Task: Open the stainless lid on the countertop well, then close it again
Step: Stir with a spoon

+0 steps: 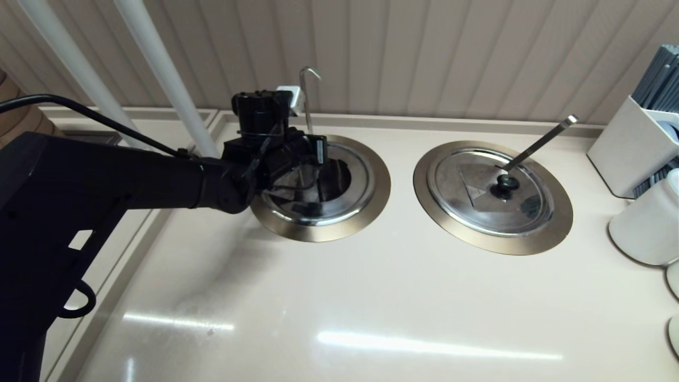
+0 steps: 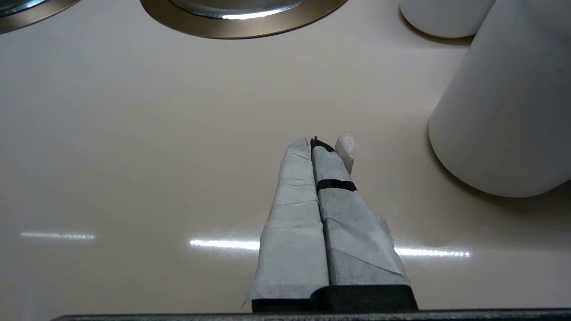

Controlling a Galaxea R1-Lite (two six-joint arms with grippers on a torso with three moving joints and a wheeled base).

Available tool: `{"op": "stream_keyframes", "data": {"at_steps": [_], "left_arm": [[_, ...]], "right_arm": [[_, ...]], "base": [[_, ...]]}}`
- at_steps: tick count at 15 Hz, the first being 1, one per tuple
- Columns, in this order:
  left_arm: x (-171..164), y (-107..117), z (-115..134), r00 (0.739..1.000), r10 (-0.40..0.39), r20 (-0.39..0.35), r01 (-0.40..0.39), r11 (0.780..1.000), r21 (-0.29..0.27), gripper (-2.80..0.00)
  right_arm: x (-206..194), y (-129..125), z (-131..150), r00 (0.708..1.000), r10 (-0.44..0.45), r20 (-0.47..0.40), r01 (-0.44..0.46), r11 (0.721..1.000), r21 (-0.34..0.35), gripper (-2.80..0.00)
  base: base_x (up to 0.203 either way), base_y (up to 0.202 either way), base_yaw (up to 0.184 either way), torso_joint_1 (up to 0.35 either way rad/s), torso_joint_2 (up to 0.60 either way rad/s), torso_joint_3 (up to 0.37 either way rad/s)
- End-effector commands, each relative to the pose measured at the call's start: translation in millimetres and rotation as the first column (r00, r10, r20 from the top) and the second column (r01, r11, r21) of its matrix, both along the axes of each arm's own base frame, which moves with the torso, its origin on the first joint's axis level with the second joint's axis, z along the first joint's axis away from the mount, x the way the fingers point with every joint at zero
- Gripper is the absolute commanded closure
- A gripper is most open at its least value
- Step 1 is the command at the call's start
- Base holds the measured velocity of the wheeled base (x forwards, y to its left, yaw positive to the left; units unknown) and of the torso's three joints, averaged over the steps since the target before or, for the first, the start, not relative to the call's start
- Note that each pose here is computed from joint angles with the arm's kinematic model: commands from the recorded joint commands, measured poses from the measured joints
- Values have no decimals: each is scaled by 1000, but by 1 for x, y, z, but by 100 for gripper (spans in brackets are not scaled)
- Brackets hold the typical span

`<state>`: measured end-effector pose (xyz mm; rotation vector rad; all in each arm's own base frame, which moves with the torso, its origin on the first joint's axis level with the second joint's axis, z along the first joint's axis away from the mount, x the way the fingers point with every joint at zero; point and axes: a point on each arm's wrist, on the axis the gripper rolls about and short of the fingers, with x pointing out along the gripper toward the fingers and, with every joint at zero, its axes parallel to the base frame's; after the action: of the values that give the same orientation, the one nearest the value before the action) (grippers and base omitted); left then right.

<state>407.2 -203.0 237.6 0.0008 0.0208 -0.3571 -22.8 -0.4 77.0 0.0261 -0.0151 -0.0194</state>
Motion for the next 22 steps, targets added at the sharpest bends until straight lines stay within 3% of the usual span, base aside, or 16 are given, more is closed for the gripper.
{"op": "stream_keyframes", "data": {"at_steps": [1,4,8,13,15,18,22], "left_arm": [[7,1,-7,998,56,22,-57,997,48,0],[22,-7,-8,982,113,153,-109,993,-35,0],[20,-19,-14,989,80,120,-65,990,-125,0],[13,-26,-11,996,25,91,-8,983,-186,0],[6,-22,-5,998,8,61,2,985,-172,0],[-9,-14,1,994,-106,4,105,984,-145,0],[2,-5,-7,999,-34,-21,33,999,-13,0]], "right_arm": [[0,0,-1,1000,0,-4,0,1000,0,0],[0,0,-1,1000,0,-4,0,1000,0,0],[0,0,-1,1000,0,-4,0,1000,0,0],[0,0,-1,1000,0,-4,0,1000,0,0],[0,0,-1,1000,0,-4,0,1000,0,0],[0,0,-1,1000,0,-4,0,1000,0,0],[0,0,-1,1000,0,-4,0,1000,0,0]], "base": [[0,0,0,0,0,0],[0,0,0,0,0,0],[0,0,0,0,0,0],[0,0,0,0,0,0],[0,0,0,0,0,0],[0,0,0,0,0,0],[0,0,0,0,0,0]]}}
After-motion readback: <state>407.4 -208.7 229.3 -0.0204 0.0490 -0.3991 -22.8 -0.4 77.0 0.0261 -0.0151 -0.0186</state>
